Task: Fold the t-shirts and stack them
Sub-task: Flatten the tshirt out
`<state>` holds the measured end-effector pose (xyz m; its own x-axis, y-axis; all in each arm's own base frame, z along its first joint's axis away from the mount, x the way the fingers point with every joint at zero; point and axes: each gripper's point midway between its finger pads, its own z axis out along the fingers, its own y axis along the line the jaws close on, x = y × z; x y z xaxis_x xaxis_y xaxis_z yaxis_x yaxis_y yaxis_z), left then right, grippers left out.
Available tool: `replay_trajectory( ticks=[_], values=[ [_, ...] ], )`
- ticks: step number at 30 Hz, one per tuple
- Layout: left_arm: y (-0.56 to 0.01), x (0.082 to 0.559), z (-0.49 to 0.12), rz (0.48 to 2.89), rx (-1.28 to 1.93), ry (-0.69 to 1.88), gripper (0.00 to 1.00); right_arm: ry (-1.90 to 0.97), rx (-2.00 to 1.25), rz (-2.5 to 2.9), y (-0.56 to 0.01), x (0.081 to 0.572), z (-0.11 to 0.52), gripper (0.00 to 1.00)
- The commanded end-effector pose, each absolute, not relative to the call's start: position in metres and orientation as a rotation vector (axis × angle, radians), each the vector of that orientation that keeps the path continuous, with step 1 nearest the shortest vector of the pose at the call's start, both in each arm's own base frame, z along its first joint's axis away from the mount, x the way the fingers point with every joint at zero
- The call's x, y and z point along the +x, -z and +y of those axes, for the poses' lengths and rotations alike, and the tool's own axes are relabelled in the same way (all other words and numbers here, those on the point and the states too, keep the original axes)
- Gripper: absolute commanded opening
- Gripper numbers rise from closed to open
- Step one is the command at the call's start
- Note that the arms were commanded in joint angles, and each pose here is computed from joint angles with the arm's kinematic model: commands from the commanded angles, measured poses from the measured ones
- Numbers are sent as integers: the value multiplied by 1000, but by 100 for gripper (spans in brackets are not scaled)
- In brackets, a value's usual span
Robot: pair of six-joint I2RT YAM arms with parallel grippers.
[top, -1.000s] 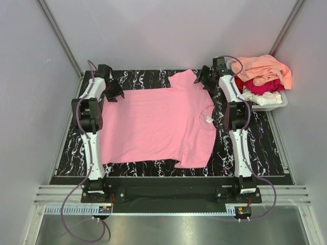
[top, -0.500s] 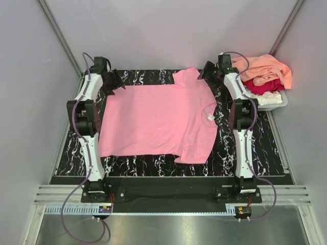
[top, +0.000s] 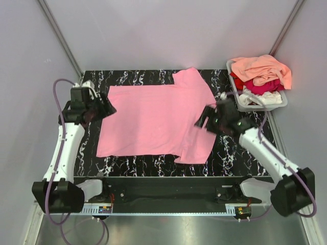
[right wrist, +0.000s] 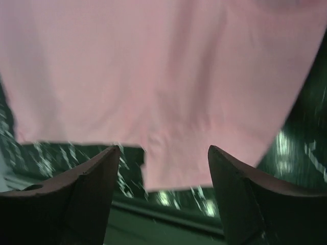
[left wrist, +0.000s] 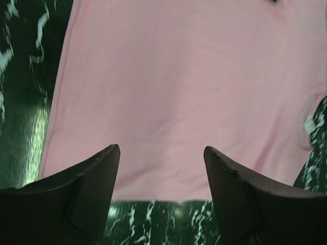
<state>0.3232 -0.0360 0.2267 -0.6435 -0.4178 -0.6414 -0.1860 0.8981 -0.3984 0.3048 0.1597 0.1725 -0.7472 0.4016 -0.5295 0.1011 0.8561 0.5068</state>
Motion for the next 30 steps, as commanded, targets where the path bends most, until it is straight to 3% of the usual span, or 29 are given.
replay_trajectory(
  ticks=[1, 3, 8, 15, 20, 22, 25, 26, 28, 30],
  values=[
    [-203, 289, -39, 2334, -393, 379, 72, -603, 536, 2557, -107, 226, 166, 77],
    [-205, 272, -36, 2324, -365, 349, 72, -600, 563, 2616, -82, 193, 168, 76],
    [-207, 249, -35, 2293, -320, 338, 72, -601, 581, 2692, -55, 166, 164, 75],
    [-196, 242, -42, 2254, -309, 383, 71, -509, 578, 2751, -32, 172, 164, 73],
    [-199, 242, -46, 2226, -289, 409, 71, -470, 564, 2765, -23, 178, 165, 65],
    [-199, 244, -46, 2220, -288, 411, 71, -489, 558, 2768, -19, 181, 169, 58],
    [-198, 244, -45, 2217, -291, 407, 70, -495, 530, 2779, -15, 183, 172, 37],
    [-198, 243, -45, 2215, -291, 407, 70, -496, 521, 2783, -16, 183, 173, 20],
    [-199, 244, -45, 2209, -293, 405, 70, -513, 499, 2777, -26, 185, 175, 5],
    [-198, 244, -44, 2207, -293, 403, 70, -494, 499, 2778, -43, 180, 170, 0]
  ],
)
